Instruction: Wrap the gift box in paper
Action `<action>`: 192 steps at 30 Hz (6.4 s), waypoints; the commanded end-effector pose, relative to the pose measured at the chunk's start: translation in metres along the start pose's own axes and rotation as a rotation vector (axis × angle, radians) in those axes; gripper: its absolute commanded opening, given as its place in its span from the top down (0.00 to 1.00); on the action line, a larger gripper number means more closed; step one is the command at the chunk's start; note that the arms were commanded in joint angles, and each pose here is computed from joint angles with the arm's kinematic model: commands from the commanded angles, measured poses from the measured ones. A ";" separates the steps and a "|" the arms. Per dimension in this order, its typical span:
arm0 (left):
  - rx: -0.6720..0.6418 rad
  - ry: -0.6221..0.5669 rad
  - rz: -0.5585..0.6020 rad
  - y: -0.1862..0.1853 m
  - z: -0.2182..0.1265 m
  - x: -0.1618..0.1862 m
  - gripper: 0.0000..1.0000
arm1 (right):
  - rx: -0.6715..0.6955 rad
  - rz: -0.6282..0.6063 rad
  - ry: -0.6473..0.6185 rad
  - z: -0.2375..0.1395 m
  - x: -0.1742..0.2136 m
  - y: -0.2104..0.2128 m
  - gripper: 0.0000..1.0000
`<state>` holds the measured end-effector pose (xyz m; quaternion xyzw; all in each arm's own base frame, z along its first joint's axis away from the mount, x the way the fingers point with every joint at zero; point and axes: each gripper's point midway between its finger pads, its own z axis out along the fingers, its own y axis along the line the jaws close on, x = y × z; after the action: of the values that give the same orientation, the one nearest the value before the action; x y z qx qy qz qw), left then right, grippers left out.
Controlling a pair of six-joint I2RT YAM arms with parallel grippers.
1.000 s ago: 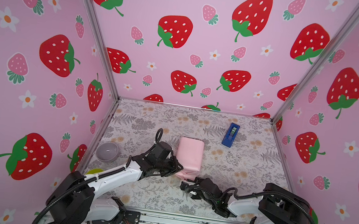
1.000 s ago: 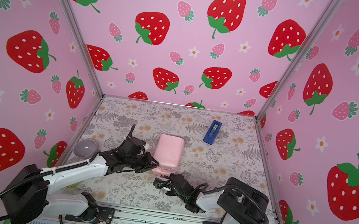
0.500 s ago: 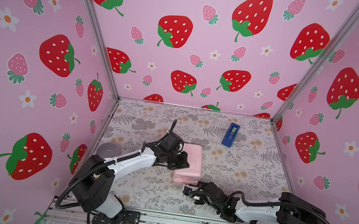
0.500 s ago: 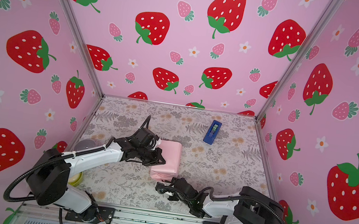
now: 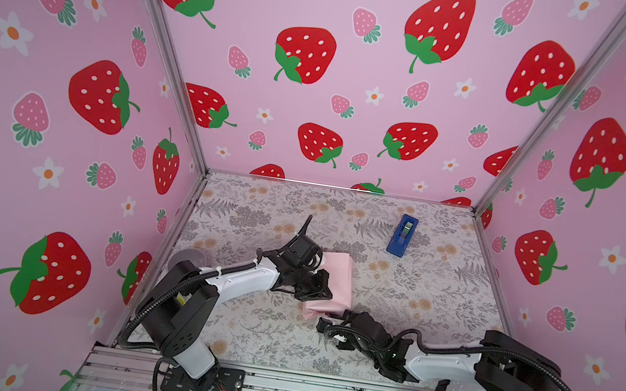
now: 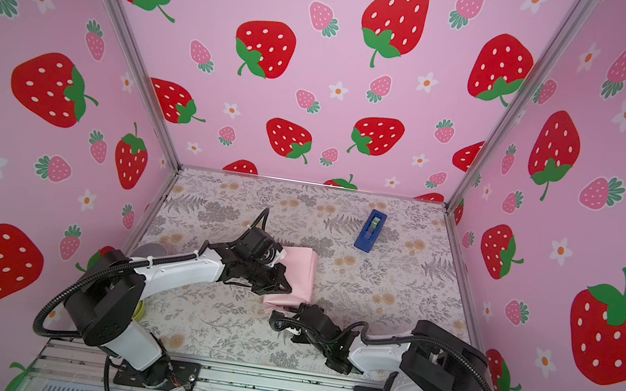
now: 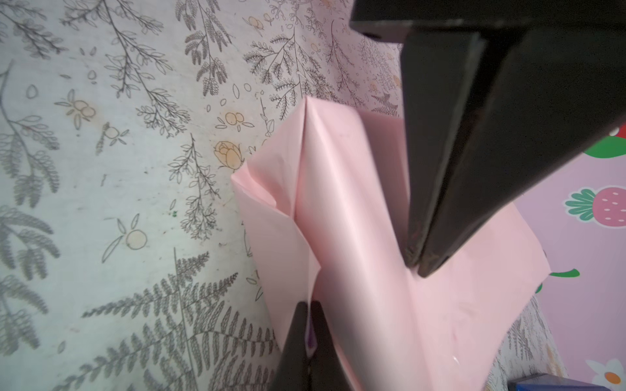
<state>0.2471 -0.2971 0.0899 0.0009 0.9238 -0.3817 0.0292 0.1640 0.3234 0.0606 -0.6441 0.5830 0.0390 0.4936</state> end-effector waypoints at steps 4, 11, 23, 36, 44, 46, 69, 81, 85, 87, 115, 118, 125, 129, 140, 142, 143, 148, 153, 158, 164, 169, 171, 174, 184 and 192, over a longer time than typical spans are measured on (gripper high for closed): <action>-0.148 0.060 -0.070 0.049 0.014 0.021 0.93 | 0.049 0.020 -0.051 0.010 -0.023 -0.023 1.00; -0.163 0.054 -0.041 0.046 0.007 0.021 0.93 | 0.042 0.022 -0.020 0.014 -0.019 -0.022 1.00; -0.401 -0.292 0.494 0.003 -0.114 -0.031 0.58 | 0.031 0.055 -0.025 0.005 -0.007 -0.018 1.00; -0.386 -0.434 1.216 -0.012 -0.095 -0.010 0.25 | 0.018 0.051 -0.034 0.004 -0.004 -0.017 1.00; -0.413 -0.411 1.534 0.001 -0.079 0.004 0.14 | 0.025 0.049 -0.031 0.006 -0.002 -0.020 1.00; -0.422 -0.408 1.561 0.006 -0.072 0.003 0.14 | 0.024 0.049 -0.034 0.006 -0.002 -0.019 1.00; -0.414 -0.318 1.603 0.025 -0.023 0.004 0.15 | 0.023 0.066 -0.030 0.012 -0.007 -0.023 1.00; -0.579 -0.314 1.568 0.039 -0.018 -0.016 0.22 | 0.035 0.095 -0.040 0.006 -0.008 -0.026 0.86; -0.589 -0.325 1.557 0.039 -0.019 -0.018 0.24 | 0.046 0.125 -0.037 -0.003 -0.007 -0.030 0.75; -0.592 -0.324 1.554 0.039 -0.019 -0.018 0.24 | 0.061 0.153 -0.025 -0.008 -0.003 -0.033 0.72; -0.600 -0.314 1.540 0.043 -0.021 -0.017 0.26 | -0.100 0.584 -0.169 0.003 -0.010 -0.028 0.99; -0.606 -0.320 1.537 0.044 -0.022 -0.018 0.26 | -0.109 0.583 -0.179 0.003 -0.012 -0.030 0.99; -0.612 -0.308 1.530 0.043 -0.020 -0.020 0.30 | -0.132 0.588 -0.167 0.005 -0.010 -0.025 0.99; -0.606 -0.305 1.528 0.042 -0.019 -0.020 0.32 | -0.126 0.599 -0.159 0.004 -0.010 -0.027 0.99; -0.607 -0.292 1.528 0.042 -0.017 -0.021 0.32 | 0.071 0.715 -0.159 -0.041 -0.013 -0.085 0.93; -0.609 -0.288 1.529 0.042 -0.016 -0.021 0.32 | 0.143 0.771 -0.142 -0.052 -0.005 -0.111 0.90; -0.610 -0.287 1.528 0.043 -0.016 -0.021 0.32 | 0.182 0.816 -0.121 -0.057 0.002 -0.127 0.89; -0.609 -0.282 1.527 0.043 -0.015 -0.021 0.33 | 0.291 1.014 -0.077 -0.076 0.039 -0.196 0.84; -0.609 -0.284 1.528 0.043 -0.016 -0.021 0.33 | 0.288 1.333 -0.075 -0.086 0.093 -0.251 0.78; -0.606 -0.283 1.528 0.043 -0.016 -0.021 0.32 | 0.173 1.590 -0.080 -0.077 0.140 -0.278 0.73; -0.610 -0.278 1.525 0.043 -0.015 -0.021 0.32 | 0.026 1.772 -0.078 -0.045 0.171 -0.297 0.58; -0.612 -0.278 1.524 0.043 -0.015 -0.022 0.32 | -0.075 1.847 -0.078 -0.016 0.188 -0.304 0.66; -0.612 -0.277 1.525 0.043 -0.015 -0.021 0.32 | -0.097 1.873 -0.073 -0.006 0.195 -0.307 0.67; -0.612 -0.276 1.523 0.044 -0.015 -0.021 0.32 | -0.095 1.910 -0.053 0.005 0.208 -0.307 0.68; -0.618 -0.270 1.522 0.046 -0.015 -0.021 0.32 | -0.158 1.975 -0.057 0.027 0.221 -0.303 0.69; -0.623 -0.267 1.520 0.047 -0.016 -0.020 0.32 | -0.216 2.003 -0.113 0.034 0.216 -0.309 0.76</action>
<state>0.2726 -0.2537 0.0786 0.5569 0.7205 0.0162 0.4130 0.4904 0.1356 0.0810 0.1061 0.8375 0.4947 0.2063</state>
